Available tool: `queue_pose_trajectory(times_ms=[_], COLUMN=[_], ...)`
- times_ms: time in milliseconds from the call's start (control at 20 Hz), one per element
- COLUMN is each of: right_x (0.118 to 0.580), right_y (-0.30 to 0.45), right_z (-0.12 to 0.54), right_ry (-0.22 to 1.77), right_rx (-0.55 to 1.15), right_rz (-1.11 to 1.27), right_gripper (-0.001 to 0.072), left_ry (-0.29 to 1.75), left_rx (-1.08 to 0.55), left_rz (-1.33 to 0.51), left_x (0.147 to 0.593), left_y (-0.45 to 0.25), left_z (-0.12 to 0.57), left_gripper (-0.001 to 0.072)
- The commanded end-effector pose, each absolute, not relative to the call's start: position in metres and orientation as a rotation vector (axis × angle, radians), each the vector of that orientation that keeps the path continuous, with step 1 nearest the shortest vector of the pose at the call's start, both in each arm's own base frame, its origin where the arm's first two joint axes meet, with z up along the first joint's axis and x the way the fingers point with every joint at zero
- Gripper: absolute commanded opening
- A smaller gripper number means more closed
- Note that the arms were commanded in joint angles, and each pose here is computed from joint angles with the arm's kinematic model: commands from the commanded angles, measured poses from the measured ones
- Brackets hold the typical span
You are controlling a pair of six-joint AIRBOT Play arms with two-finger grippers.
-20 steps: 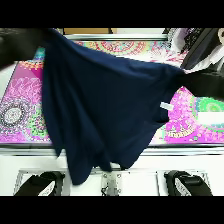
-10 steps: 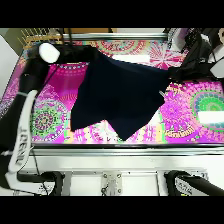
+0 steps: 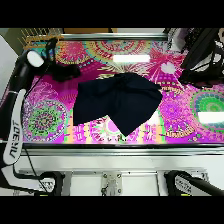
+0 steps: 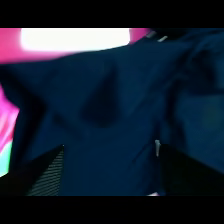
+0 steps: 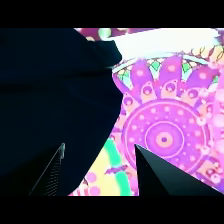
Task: Fold the clothes and pants, and hang the long-sleeved shirts on hangers.
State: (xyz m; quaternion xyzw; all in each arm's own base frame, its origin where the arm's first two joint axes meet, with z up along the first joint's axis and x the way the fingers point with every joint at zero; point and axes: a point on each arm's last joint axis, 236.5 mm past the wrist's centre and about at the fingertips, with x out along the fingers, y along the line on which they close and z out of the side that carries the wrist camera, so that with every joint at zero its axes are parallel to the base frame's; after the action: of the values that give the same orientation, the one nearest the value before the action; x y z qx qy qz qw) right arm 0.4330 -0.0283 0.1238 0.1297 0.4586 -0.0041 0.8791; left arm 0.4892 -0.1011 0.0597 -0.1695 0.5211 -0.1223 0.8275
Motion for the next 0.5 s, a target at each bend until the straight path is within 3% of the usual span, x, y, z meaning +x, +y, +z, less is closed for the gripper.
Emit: queue_pose_trajectory(times_ms=[0, 200, 300, 450], right_x=[0.392, 0.374, 0.374, 0.375], right_y=[-0.017, 0.013, 0.028, 0.041], right_z=[0.112, 0.095, 0.09, 0.089], right_ry=[1.045, 1.07, 1.075, 1.073], right_rx=[0.264, 0.369, 0.419, 0.43], right_rz=[0.042, 0.114, 0.153, 0.183], right_gripper=[0.0481, 0.0481, 0.0481, 0.0481], left_ry=[1.322, 1.437, 1.407, 1.354], left_rx=[-0.5, -0.682, -0.769, -0.766], left_rz=[-0.087, 0.047, 0.039, 0.014], left_x=[0.397, 0.316, 0.312, 0.322], left_y=[-0.042, -0.028, -0.04, -0.054], left_z=[-0.02, -0.094, -0.108, -0.111], left_gripper=[0.0617, 0.0617, 0.0617, 0.0617])
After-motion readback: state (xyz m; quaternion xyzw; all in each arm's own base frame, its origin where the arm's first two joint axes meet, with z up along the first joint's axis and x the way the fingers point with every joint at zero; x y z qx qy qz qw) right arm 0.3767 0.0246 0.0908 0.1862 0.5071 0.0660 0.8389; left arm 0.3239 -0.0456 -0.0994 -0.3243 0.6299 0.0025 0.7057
